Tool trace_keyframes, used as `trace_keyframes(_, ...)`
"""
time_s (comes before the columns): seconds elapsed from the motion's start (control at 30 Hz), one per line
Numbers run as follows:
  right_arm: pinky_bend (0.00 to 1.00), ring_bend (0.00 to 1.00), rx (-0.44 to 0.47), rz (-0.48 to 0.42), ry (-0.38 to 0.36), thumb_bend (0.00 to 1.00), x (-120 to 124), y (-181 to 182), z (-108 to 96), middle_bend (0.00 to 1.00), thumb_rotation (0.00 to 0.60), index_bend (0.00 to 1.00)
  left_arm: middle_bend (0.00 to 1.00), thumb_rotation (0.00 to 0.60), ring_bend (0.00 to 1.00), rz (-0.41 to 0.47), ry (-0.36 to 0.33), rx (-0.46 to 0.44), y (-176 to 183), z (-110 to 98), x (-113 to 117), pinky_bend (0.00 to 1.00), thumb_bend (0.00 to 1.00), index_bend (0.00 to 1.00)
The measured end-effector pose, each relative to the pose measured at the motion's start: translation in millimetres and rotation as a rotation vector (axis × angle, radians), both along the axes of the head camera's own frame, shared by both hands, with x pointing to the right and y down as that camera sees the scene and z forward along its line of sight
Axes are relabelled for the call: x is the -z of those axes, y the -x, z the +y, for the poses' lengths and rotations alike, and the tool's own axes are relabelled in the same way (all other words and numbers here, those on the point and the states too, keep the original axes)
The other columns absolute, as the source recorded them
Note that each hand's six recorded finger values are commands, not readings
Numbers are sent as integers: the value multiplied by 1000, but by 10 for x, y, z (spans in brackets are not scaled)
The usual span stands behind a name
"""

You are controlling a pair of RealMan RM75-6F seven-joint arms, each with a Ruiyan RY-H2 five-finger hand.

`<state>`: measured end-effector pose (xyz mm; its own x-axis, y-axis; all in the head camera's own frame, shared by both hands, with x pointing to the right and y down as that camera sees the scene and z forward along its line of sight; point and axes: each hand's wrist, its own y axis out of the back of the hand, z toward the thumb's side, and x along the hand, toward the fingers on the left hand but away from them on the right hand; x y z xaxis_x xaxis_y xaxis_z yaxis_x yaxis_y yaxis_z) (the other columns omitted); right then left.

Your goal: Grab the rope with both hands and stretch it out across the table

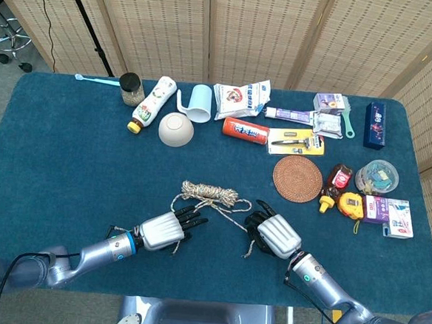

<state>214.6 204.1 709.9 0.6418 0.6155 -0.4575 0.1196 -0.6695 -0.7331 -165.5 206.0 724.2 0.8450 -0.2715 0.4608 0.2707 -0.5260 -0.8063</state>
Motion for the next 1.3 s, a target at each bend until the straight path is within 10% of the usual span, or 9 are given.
trace_keyframes(0.8,0,279,-5,4,2,614,-19,-19,-11,348,600,633,2,600,0,42,-1,43,-28,-34,-4,0,432,669)
trace_keyframes(1.3,0,326,-13,-14,-17,643,61,40,-76,389,600,671,187,600,0,82,-16,131,192,-222,155,0,434,752)
